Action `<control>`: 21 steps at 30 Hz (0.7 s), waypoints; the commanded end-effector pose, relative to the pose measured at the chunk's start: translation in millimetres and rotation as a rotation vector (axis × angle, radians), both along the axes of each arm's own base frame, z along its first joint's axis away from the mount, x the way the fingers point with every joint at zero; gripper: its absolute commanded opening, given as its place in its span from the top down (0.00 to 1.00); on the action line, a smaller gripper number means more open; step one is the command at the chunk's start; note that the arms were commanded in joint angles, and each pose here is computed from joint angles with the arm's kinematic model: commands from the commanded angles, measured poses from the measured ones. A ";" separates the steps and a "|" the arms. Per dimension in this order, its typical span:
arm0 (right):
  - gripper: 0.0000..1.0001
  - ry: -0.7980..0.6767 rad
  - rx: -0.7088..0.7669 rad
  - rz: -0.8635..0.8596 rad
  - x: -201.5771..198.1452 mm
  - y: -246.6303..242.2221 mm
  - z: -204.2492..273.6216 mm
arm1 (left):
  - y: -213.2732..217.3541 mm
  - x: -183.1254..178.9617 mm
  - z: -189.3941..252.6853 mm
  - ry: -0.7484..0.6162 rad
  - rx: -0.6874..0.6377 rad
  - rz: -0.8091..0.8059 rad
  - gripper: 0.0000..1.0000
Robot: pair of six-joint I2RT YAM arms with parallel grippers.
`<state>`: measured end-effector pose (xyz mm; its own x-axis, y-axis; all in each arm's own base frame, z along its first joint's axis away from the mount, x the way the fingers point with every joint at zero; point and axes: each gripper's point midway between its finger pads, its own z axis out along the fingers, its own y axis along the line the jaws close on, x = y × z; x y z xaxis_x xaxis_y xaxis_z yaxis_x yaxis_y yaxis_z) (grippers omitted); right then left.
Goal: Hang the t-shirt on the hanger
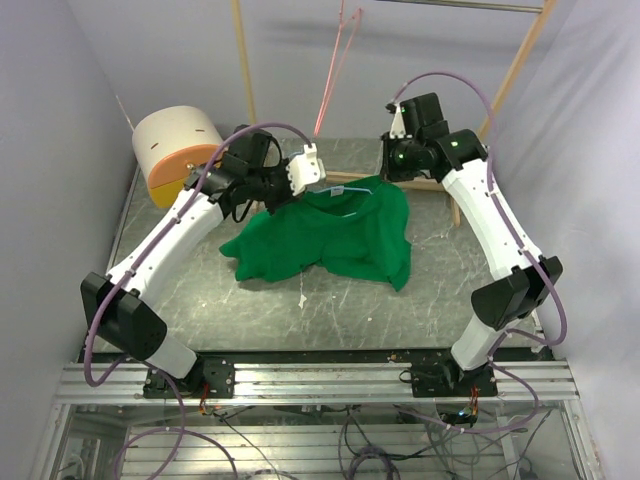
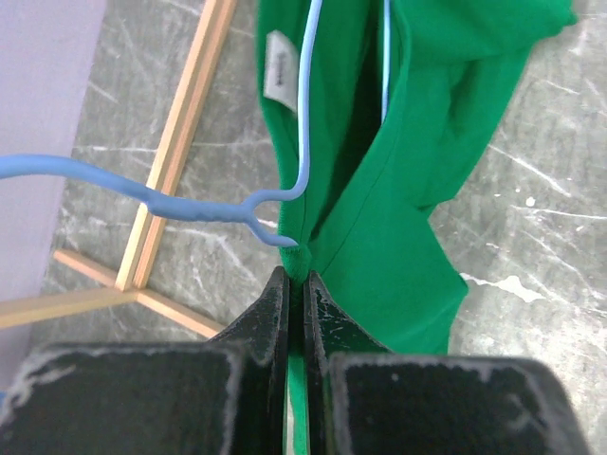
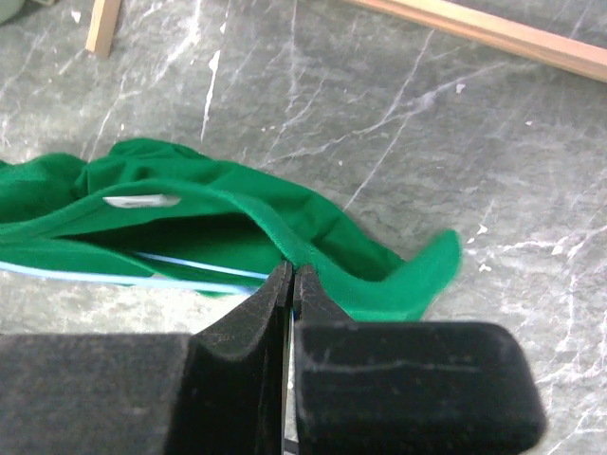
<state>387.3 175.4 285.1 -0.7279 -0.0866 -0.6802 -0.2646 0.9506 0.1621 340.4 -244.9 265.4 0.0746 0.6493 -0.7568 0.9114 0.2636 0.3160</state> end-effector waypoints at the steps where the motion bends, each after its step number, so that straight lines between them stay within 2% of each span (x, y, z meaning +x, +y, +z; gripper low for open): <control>1: 1.00 -0.008 -0.037 0.009 -6.6 11.1 3.9 | -17.6 -10.2 3.2 -0.004 0.014 -0.051 0.93; 11: 1.00 -0.016 -0.040 0.062 -26.2 44.5 4.2 | -33.8 -14.8 -3.2 0.013 -0.005 -0.047 0.93; 21: 1.00 0.019 -0.037 0.130 -41.6 62.8 -18.4 | -41.5 -25.9 4.1 0.021 -0.065 -0.091 0.93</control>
<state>350.1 236.0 268.0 -0.7288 -0.2115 -0.6512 -0.3738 0.9197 0.1196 320.5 -274.5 253.8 0.0721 0.6520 -0.7548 0.9383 0.2123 0.2731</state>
